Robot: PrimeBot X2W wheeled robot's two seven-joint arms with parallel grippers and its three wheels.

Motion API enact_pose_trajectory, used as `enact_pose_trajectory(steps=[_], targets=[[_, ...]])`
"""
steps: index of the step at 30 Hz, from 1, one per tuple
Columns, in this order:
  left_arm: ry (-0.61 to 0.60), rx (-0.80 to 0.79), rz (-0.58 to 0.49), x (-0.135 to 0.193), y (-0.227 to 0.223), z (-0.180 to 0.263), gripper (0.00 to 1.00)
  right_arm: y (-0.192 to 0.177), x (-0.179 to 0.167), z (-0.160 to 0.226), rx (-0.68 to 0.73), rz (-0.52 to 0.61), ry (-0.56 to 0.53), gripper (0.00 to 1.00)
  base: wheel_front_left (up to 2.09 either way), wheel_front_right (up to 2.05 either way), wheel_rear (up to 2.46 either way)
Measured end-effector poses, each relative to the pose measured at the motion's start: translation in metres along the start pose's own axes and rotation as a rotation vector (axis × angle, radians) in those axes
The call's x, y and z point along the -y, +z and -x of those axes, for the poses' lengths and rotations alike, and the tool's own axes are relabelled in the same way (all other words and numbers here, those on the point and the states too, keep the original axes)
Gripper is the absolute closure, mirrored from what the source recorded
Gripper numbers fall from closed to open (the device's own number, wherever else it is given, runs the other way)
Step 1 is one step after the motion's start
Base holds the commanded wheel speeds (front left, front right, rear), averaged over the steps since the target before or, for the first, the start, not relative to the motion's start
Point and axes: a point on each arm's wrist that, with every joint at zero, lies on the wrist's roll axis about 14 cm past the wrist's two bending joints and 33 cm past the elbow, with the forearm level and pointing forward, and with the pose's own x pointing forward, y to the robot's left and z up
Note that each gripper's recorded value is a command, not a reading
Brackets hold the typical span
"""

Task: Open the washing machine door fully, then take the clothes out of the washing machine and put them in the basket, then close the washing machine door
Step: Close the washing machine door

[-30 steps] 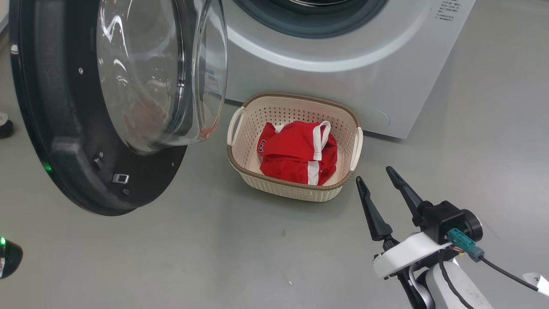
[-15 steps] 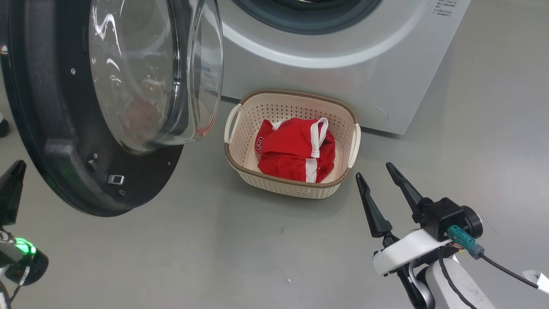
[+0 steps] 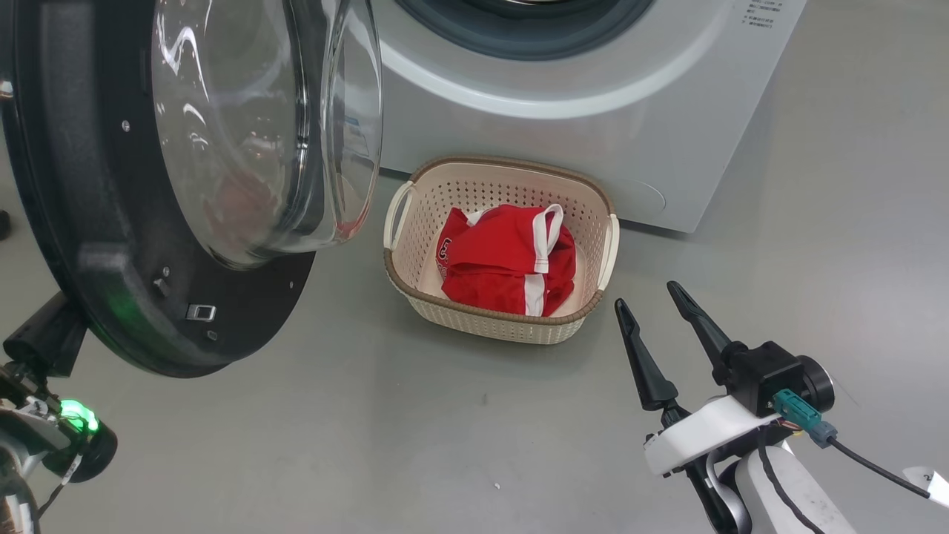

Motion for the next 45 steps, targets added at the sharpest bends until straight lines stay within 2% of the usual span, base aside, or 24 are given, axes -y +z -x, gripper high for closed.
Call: enact_pose_trajectory(steps=[14, 26, 37, 45], targets=[[0.026, -0.136, -0.023, -0.008, -0.033, -0.002, 1.00, 0.008, 0.002, 0.004, 0.018, 0.004, -0.011, 0.00, 0.00, 0.00, 0.00], [0.028, -0.297, -0.043, -0.010, -0.081, -0.014, 1.00, 0.016, 0.010, 0.015, 0.037, 0.004, -0.047, 0.00, 0.00, 0.00, 0.00], [0.015, -0.408, 0.000, -0.013, -0.122, -0.028, 1.00, 0.025, 0.027, 0.030, 0.059, 0.012, -0.121, 0.00, 0.00, 0.00, 0.00], [0.006, -0.484, 0.050, -0.014, -0.154, -0.046, 1.00, 0.031, 0.050, 0.046, 0.078, 0.009, -0.213, 0.00, 0.00, 0.00, 0.00]])
